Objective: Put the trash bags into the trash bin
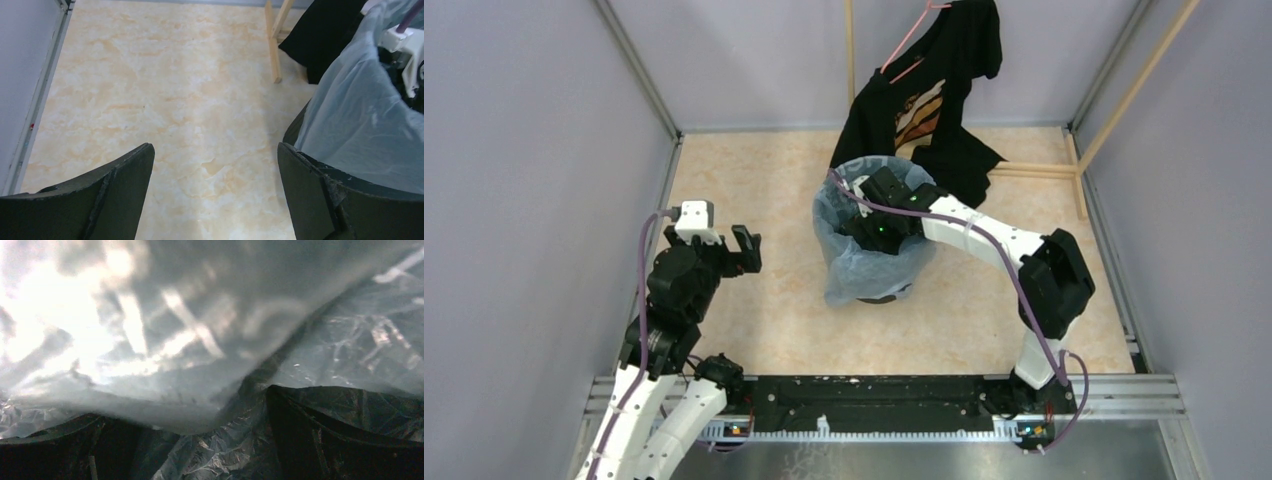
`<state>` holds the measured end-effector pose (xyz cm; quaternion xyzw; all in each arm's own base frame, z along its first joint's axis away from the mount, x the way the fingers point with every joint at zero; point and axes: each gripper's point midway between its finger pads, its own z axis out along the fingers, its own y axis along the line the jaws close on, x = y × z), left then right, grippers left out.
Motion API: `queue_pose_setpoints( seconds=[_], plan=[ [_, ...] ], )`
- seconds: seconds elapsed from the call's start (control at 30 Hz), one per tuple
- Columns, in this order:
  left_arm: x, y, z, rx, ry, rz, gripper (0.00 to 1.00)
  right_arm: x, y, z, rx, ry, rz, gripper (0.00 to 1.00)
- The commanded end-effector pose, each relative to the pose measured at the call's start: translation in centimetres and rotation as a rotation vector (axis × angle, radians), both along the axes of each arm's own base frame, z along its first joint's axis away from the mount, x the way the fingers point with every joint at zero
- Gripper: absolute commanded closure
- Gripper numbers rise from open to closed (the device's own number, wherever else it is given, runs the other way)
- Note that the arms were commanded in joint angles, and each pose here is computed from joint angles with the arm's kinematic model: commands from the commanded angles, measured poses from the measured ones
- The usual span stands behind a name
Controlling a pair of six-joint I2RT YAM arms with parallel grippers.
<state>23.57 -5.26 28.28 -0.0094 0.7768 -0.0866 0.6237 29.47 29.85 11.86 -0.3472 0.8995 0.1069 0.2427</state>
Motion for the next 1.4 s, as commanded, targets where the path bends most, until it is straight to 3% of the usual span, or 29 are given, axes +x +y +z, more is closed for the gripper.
queue_pose_setpoints(
  seconds=[0.0,0.8,1.37],
  plan=[
    [0.7,0.6,-0.4,0.059,-0.028,0.021,0.01,0.4,1.3,-1.0,0.026,0.043,0.008,0.11],
    [1.0,0.1,-1.2,0.072,-0.016,-0.012,0.01,-0.2,1.3,-9.5,0.016,0.148,-0.023,0.09],
    [1.0,0.1,-1.3,0.073,-0.012,-0.008,0.01,1.1,1.0,0.5,0.059,0.046,-0.101,0.08]
  ],
)
